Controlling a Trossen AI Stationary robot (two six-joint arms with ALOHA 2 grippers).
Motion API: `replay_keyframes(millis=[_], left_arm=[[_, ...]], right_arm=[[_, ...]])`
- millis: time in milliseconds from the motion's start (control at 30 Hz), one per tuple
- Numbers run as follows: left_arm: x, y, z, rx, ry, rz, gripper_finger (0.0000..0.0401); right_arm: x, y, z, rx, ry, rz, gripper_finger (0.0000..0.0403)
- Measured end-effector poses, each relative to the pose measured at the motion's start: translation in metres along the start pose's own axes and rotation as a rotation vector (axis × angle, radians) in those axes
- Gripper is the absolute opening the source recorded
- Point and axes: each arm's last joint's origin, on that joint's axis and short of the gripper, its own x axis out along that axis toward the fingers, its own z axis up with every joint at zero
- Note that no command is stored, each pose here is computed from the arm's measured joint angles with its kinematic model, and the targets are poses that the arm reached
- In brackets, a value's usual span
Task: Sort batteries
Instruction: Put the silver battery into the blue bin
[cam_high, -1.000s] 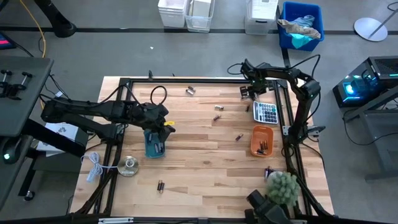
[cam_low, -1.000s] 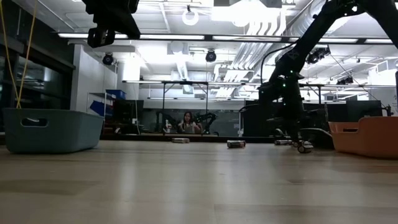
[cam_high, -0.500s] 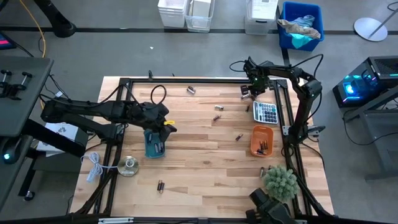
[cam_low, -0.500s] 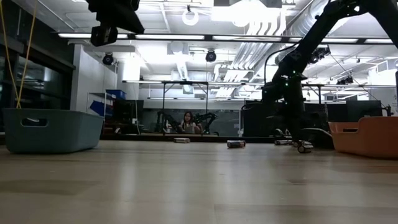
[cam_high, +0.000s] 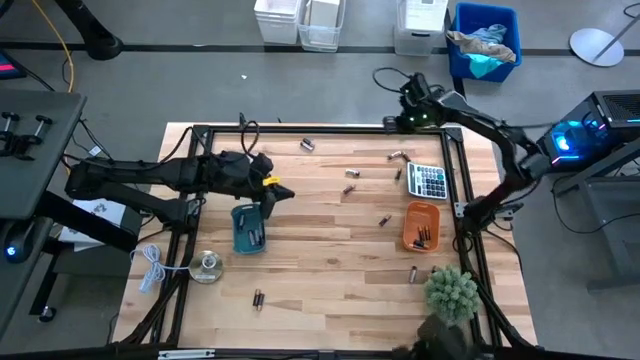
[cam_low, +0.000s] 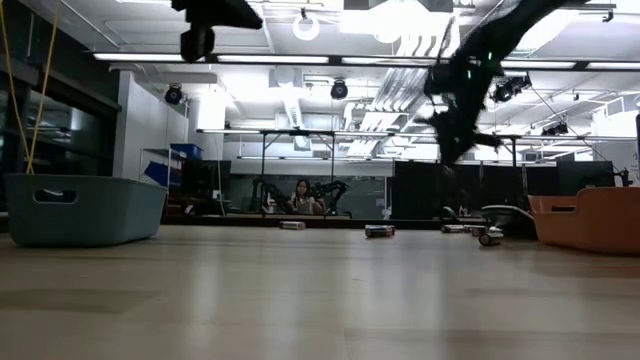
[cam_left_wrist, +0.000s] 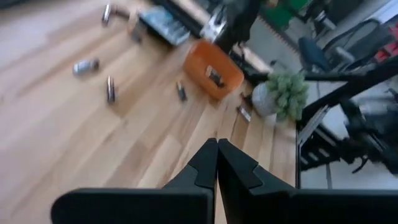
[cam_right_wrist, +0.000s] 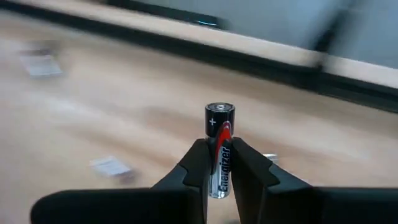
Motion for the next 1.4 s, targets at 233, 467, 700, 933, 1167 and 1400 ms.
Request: replay_keyframes(millis=[233, 467, 700, 933, 1167, 1400], left_arm=[[-0.022, -0.005, 0.031, 0.097, -0.291, -0.113, 0.0], [-0.069, -0.012, 0.051, 0.165, -0.564, -0.207, 0.0], [-0.092, -0.012, 0.052, 0.159, -0.643, -0.207, 0.0], [-0.093, -0.011, 0.052, 0.152, -0.651, -0.191, 0.0], [-0.093, -0.011, 0.052, 0.143, -0.65, -0.194, 0.0], [-0.093, -0.011, 0.052, 0.143, -0.651, -0.194, 0.0]], right_arm=[[0.009, 0.107, -0.053, -0.183, -0.03, 0.342, 0.0037], [0.045, 0.228, -0.127, -0.204, -0.099, 0.786, 0.0037], [0.082, 0.32, -0.173, -0.198, -0.077, 0.991, 0.0037], [0.105, 0.387, -0.184, -0.277, 0.003, 1.065, 0.0037], [0.117, 0.404, -0.185, -0.388, 0.04, 0.936, 0.0068], [0.097, 0.398, -0.166, -0.679, 0.15, 0.843, 0.0225]])
